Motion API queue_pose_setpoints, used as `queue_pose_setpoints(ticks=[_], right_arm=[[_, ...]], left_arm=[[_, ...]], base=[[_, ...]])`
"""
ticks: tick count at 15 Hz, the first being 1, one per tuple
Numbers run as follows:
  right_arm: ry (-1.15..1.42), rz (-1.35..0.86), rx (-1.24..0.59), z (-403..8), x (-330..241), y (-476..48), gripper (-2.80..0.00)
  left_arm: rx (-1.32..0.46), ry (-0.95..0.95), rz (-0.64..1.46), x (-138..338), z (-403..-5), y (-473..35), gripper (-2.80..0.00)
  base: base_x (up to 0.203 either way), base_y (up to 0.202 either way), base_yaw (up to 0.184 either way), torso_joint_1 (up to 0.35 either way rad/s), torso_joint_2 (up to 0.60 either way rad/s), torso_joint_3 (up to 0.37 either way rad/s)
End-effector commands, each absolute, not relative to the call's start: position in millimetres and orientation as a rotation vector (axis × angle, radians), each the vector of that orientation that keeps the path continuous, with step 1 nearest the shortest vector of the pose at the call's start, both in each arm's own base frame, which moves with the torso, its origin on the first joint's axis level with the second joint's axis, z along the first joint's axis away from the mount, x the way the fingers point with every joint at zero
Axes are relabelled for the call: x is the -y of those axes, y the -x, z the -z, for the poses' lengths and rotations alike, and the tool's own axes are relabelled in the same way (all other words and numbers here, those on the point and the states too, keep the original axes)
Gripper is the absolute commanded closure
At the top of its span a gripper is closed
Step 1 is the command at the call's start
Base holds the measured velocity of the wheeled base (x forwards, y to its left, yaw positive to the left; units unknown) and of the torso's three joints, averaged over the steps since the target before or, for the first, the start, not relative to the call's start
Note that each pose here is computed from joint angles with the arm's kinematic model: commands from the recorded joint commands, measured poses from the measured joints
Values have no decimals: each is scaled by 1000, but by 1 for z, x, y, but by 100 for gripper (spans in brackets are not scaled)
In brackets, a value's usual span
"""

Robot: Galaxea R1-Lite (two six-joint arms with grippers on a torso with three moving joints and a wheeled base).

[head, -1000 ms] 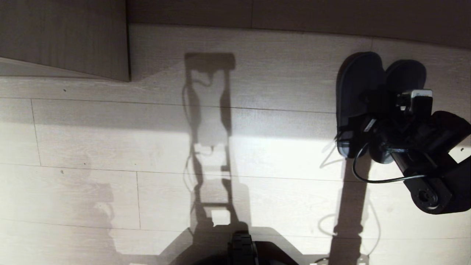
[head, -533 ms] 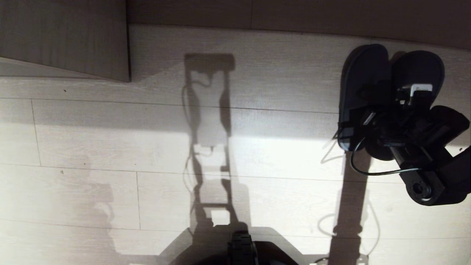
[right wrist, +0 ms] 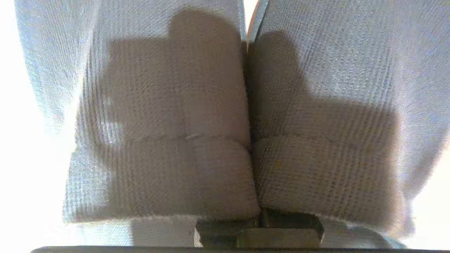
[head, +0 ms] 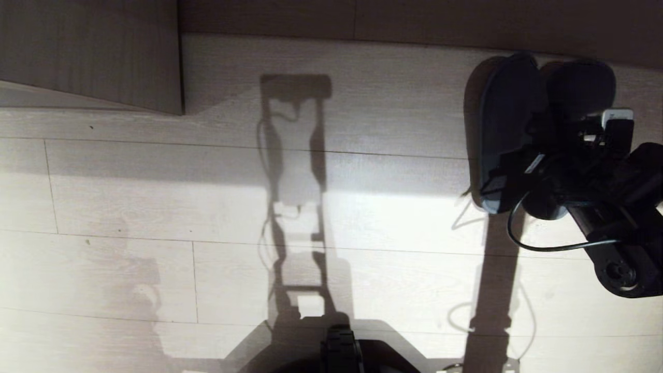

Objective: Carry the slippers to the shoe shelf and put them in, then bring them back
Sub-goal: Pick up the slippers on the floor, then place the slippers into the shoe cabinet

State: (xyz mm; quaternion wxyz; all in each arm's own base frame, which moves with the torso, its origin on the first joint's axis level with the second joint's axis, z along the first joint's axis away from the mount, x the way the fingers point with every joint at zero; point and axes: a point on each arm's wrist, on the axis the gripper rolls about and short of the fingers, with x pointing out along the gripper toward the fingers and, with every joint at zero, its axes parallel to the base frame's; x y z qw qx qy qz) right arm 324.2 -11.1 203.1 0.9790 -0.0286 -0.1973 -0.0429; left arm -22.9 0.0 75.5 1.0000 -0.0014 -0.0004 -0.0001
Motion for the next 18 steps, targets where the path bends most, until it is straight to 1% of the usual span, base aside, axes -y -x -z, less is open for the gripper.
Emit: queue_pose_setpoints(ticks=[1,5,9,14,18], right_arm=[[59,83,433,-216,11,-303,0],[48,66,425,-226,9,-278,0],[49,32,395,-242,7,-240,0],[56,-15,293,-232,5,-183,0],[69,-17,304,-235,3,-131,0]], left_arm=[[0,3,0,0,-75,23,0],[2,3,0,0,-75,23,0],[2,3,0,0,-75,23,0],[0,3,0,0,-75,23,0],[0,3,0,0,-75,23,0]], base=[[0,0,0,0,0,0],[0,0,0,0,0,0],[0,0,0,0,0,0],[0,0,0,0,0,0],[0,0,0,0,0,0]])
